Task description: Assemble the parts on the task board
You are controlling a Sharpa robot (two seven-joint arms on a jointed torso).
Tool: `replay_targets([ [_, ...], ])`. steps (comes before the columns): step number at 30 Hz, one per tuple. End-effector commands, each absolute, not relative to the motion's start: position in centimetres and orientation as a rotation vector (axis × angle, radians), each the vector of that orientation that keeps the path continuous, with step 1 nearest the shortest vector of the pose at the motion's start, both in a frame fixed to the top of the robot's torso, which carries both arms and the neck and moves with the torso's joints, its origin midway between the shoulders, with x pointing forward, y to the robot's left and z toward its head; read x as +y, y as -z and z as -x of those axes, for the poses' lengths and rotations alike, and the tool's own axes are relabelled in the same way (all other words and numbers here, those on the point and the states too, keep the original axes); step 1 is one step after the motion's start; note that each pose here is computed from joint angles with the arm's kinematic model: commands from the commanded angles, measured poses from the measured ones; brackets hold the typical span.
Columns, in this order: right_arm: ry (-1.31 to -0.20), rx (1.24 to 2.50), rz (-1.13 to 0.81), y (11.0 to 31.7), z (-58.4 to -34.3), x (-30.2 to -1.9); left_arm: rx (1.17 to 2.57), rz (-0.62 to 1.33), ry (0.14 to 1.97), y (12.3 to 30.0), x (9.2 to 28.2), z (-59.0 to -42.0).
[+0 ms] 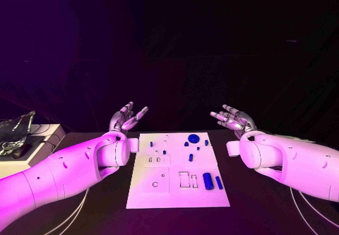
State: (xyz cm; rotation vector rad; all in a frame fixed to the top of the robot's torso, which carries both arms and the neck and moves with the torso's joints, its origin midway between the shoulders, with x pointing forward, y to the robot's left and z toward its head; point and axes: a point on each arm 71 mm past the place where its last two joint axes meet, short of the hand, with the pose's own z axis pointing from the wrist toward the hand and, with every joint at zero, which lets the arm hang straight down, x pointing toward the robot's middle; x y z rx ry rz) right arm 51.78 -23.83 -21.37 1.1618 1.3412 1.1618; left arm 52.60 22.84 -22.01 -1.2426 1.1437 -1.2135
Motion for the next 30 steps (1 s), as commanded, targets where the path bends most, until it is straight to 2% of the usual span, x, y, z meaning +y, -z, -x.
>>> replay_targets([
  [1,-1.236,1.499,-1.124,21.5,-52.2,-23.3,1.215,1.199,1.297,22.0,22.2,-53.0],
  [6,-1.234,1.517,-1.117,21.4,-52.6,-23.6,1.215,1.198,1.298,22.0,22.2,-53.0],
  [7,-1.185,1.503,-0.909,20.8,-52.9,-24.4,1.235,1.199,1.320,22.2,22.8,-52.8],
  [10,-1.156,1.505,-0.777,20.5,-53.0,-24.4,1.240,1.197,1.326,22.2,23.2,-52.6],
  [14,-1.095,1.531,-0.634,20.4,-53.1,-24.5,1.261,1.189,1.344,22.1,23.7,-52.3],
  [19,-0.935,1.602,-0.444,20.6,-53.0,-24.1,1.319,1.107,1.376,21.8,24.1,-51.7],
  [25,-0.809,1.540,-0.232,20.0,-53.1,-23.4,1.367,1.047,1.417,21.2,24.0,-50.5],
  [30,-0.760,1.556,-0.107,19.7,-53.7,-22.6,1.374,1.024,1.458,20.4,23.6,-49.2],
])
